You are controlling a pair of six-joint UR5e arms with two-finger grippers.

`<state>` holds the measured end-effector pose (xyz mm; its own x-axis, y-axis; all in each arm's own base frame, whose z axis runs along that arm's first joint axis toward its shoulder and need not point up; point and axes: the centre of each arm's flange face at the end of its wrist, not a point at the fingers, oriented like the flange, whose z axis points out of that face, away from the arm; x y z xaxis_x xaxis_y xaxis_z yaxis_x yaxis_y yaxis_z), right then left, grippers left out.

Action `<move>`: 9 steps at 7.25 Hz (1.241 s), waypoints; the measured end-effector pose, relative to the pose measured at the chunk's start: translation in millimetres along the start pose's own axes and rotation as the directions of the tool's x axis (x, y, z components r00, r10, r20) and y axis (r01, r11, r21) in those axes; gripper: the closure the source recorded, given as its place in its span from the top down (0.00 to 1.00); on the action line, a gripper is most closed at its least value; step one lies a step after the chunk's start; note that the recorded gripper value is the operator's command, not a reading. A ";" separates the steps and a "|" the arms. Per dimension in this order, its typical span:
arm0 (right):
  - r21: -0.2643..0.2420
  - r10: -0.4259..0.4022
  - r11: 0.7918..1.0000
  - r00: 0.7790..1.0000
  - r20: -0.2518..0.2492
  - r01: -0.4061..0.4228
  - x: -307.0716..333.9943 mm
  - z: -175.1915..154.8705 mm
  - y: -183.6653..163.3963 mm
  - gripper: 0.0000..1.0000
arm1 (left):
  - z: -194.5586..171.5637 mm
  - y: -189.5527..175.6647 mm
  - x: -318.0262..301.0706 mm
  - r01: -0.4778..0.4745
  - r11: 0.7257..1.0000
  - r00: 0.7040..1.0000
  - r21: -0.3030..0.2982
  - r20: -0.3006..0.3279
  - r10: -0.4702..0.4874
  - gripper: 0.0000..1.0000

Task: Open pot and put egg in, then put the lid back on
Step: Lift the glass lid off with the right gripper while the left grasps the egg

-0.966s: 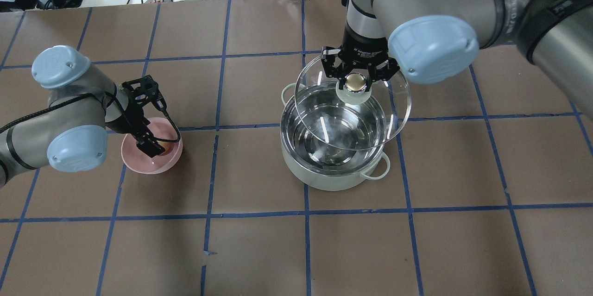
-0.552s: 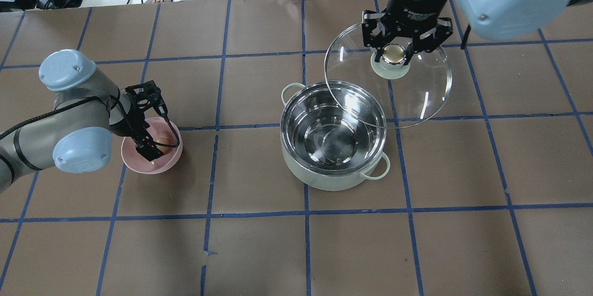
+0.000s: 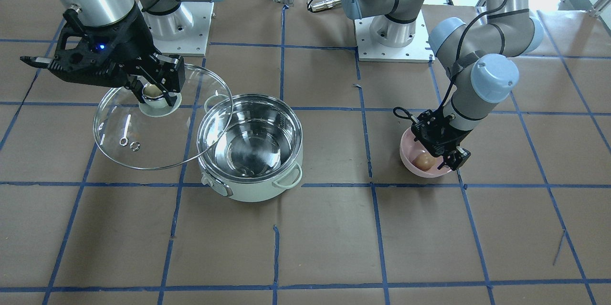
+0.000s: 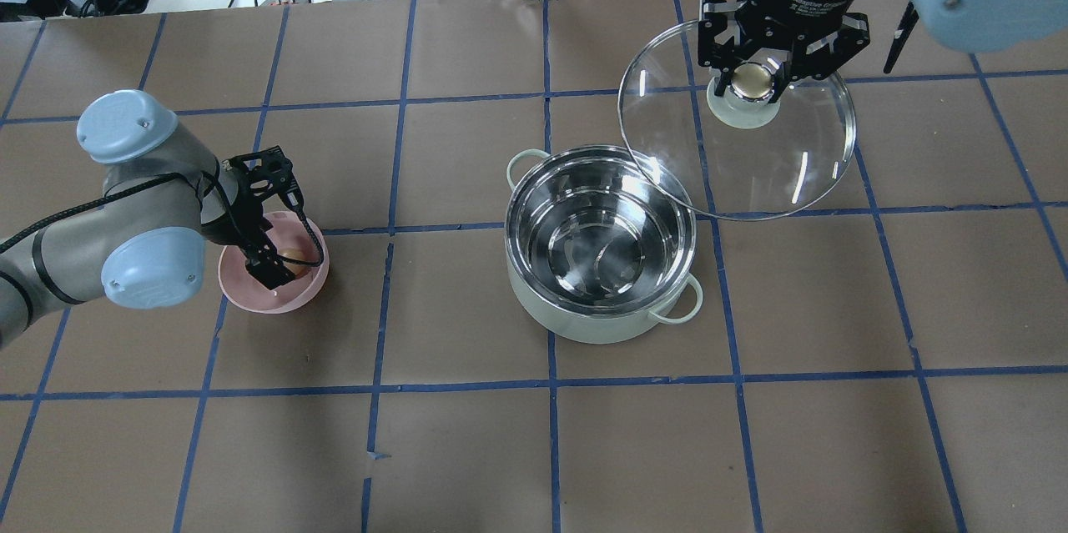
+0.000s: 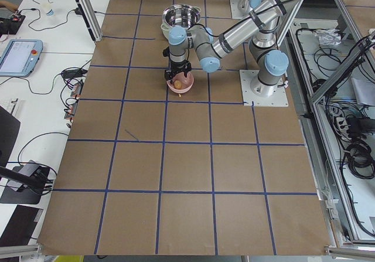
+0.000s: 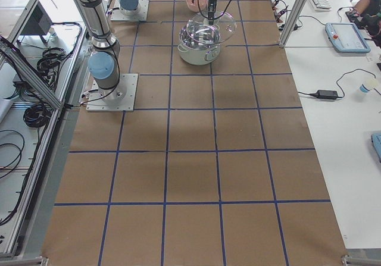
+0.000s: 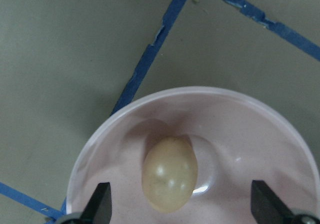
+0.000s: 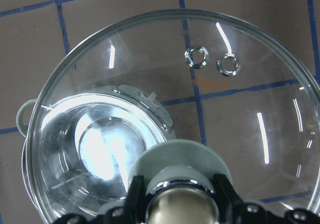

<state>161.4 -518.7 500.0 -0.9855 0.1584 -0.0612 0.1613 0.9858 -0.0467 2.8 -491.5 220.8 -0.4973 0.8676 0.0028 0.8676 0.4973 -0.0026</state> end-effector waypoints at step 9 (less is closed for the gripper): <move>-0.074 -0.033 0.997 0.999 -0.031 0.030 15.4 -11.8 23.8 0.33 | 22.7 -1.4 -3.5 -0.033 0.999 0.999 -0.005 -0.031 0.033 0.37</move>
<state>149.5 -492.1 509.7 -0.9914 0.1278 -0.0287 0.1271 0.9916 0.0259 3.3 -495.3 198.1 -0.4678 0.8831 0.0342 0.8837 0.4680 0.0025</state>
